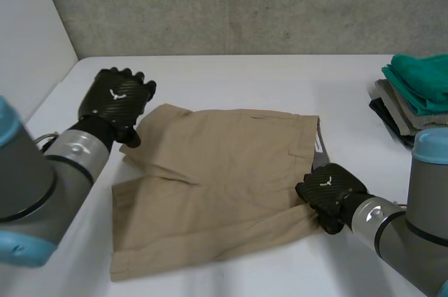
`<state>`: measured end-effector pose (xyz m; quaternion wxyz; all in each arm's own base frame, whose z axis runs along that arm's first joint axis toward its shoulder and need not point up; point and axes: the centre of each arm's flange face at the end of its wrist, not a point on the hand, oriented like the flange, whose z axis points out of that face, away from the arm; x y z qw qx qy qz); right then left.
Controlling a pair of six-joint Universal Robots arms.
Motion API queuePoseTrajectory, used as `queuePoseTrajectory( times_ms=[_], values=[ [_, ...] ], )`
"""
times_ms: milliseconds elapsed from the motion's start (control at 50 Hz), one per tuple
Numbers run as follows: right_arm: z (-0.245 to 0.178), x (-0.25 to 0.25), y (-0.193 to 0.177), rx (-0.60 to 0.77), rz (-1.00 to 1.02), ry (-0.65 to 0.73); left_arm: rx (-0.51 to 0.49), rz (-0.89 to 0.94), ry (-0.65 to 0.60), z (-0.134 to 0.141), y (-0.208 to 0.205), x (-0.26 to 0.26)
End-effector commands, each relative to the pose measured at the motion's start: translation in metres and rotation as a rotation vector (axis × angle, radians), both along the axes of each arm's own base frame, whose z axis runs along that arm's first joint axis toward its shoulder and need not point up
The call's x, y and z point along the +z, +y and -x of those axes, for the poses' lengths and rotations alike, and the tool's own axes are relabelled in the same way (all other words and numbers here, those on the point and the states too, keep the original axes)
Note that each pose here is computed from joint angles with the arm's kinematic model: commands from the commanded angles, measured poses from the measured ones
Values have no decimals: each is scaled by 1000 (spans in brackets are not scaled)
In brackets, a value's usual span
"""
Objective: Fold the laundry.
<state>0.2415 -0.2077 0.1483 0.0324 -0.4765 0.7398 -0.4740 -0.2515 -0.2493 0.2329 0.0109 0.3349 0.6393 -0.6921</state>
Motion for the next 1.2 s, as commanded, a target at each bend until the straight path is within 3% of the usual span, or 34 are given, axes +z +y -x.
queuePoseTrajectory(
  times_ms=[20, 140, 560, 720, 780, 860, 960, 1060, 1200],
  values=[
    [-1, -3, -6, -65, -42, -83, -1, -267, 100, -14, 52, -2],
    [-1, -3, -7, -67, -34, -90, -8, -529, 15, -21, 94, -35],
    [-1, -3, -9, -71, -27, -92, 21, -742, -110, -26, 104, -100],
    [1, 2, -2, -49, -37, -43, 53, -618, -96, -25, 98, -86],
    [7, 16, 12, -1, -53, 36, 39, -568, -102, -25, 102, -72],
    [17, 35, 40, 103, -102, 182, -13, -548, -187, -30, 123, -55],
    [33, 50, 74, 197, -193, 305, -130, -685, -375, -39, 170, -51],
    [42, 51, 71, 173, -194, 317, -164, -695, -402, -38, 178, -50],
    [39, 49, 54, 156, -123, 284, -129, -608, -347, -24, 144, -52]
  ],
)
